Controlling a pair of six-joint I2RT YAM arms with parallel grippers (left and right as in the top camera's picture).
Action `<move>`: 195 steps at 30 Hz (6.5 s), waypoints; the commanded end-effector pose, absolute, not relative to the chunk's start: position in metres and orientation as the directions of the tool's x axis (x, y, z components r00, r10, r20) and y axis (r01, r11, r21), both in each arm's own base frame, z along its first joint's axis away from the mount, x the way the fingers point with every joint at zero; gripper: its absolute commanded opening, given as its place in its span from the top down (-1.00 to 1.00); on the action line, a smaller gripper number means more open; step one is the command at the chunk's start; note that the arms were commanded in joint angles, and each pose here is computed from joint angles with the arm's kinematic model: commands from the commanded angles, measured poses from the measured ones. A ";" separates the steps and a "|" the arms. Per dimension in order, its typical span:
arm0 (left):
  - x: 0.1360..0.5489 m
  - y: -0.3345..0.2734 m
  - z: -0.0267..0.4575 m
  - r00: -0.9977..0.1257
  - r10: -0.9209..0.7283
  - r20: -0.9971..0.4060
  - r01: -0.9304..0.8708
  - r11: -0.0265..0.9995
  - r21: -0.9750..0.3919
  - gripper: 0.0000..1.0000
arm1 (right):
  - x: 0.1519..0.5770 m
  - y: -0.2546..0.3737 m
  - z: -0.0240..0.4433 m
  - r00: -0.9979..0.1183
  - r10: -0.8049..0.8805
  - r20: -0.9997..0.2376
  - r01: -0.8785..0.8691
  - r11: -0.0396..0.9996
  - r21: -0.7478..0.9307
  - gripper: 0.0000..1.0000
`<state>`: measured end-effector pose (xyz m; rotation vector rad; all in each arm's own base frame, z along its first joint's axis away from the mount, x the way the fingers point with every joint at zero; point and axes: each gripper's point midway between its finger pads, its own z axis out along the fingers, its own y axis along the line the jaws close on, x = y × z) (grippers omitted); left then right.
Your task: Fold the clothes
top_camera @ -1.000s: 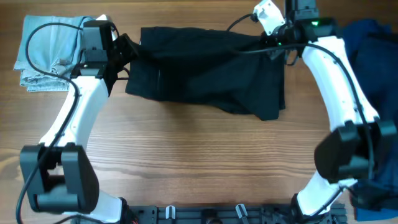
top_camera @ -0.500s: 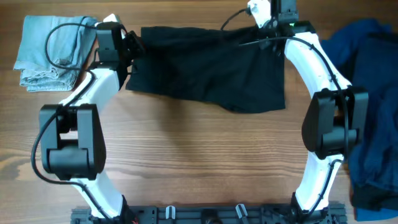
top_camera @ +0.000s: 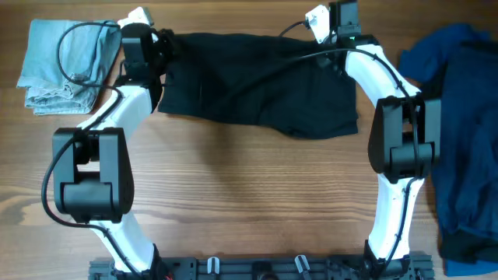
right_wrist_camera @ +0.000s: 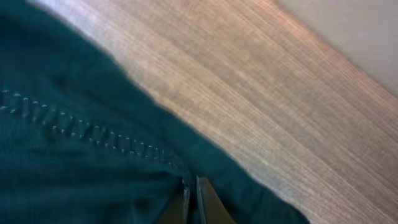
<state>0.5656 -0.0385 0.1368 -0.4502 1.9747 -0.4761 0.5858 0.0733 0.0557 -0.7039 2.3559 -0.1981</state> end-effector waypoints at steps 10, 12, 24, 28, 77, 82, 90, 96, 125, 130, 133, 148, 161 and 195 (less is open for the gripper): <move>0.570 -0.065 0.161 -0.474 -0.413 -0.777 0.011 0.880 -0.475 -0.66 | 0.607 0.066 0.160 -0.561 -0.274 -0.781 -0.188 0.961 -0.201 -0.81; 0.564 -0.072 0.150 -0.516 -0.403 -0.756 0.001 0.882 -0.471 -0.62 | 0.597 0.064 0.168 -0.584 -0.242 -0.775 -0.172 0.970 -0.174 -0.82; 0.537 -0.068 0.106 -0.653 -0.316 -0.689 -0.088 0.934 -0.345 -0.57 | 0.503 0.015 0.127 -0.842 -0.224 -0.490 -0.287 0.956 0.056 -0.22; 0.537 -0.068 0.106 -0.652 -0.316 -0.690 -0.087 0.934 -0.346 -0.62 | 0.511 0.022 0.110 -0.853 -0.187 -0.487 -0.274 0.955 0.112 -0.22; 0.506 -0.053 0.088 -0.743 -0.287 -0.604 -0.160 0.953 -0.257 -0.80 | 0.383 0.021 0.037 -0.989 0.024 -0.147 -0.009 0.976 0.218 0.05; 0.505 -0.054 0.087 -0.748 -0.286 -0.599 -0.159 0.953 -0.257 -0.79 | 0.388 0.004 0.029 -0.981 0.107 -0.164 0.084 0.987 0.138 -0.08; 0.505 -0.054 0.087 -0.748 -0.286 -0.599 -0.159 0.953 -0.256 -0.84 | 0.399 -0.002 0.028 -0.966 0.156 -0.206 0.133 0.984 0.118 -0.11; 0.505 -0.053 0.088 -0.746 -0.287 -0.601 -0.160 0.953 -0.257 -0.85 | 0.378 -0.001 0.005 -0.970 0.186 -0.156 0.169 0.979 0.118 0.46; 0.508 -0.061 0.151 -0.654 -0.364 -0.663 -0.153 0.922 -0.356 0.92 | 0.393 0.075 0.136 -0.930 0.080 -0.359 -0.094 0.892 0.442 0.91; 0.479 -0.023 0.113 -0.728 -0.458 -0.509 -0.322 0.885 -0.336 0.55 | 0.419 0.128 0.121 -0.903 0.025 -0.428 -0.171 0.894 0.414 0.91; 0.467 -0.003 0.101 -0.744 -0.488 -0.456 -0.378 0.870 -0.316 -0.08 | 0.434 0.155 0.110 -0.882 -0.006 -0.472 -0.223 0.886 0.406 0.91; 0.434 -0.021 0.013 -0.848 -0.520 -0.107 -0.439 0.800 -0.409 -0.54 | 0.458 0.220 -0.001 -0.878 -0.072 -0.472 -0.262 0.899 0.350 0.91; 0.460 -0.019 0.014 -0.832 -0.518 -0.199 -0.394 0.804 -0.446 0.92 | 0.409 0.215 -0.028 -0.972 -0.044 -0.232 -0.134 0.912 0.388 0.91; 0.432 -0.042 0.188 -0.775 -0.402 -0.487 -0.149 0.866 -0.478 0.92 | 0.448 0.295 0.098 -0.910 -0.026 -0.413 -0.257 0.818 0.515 0.92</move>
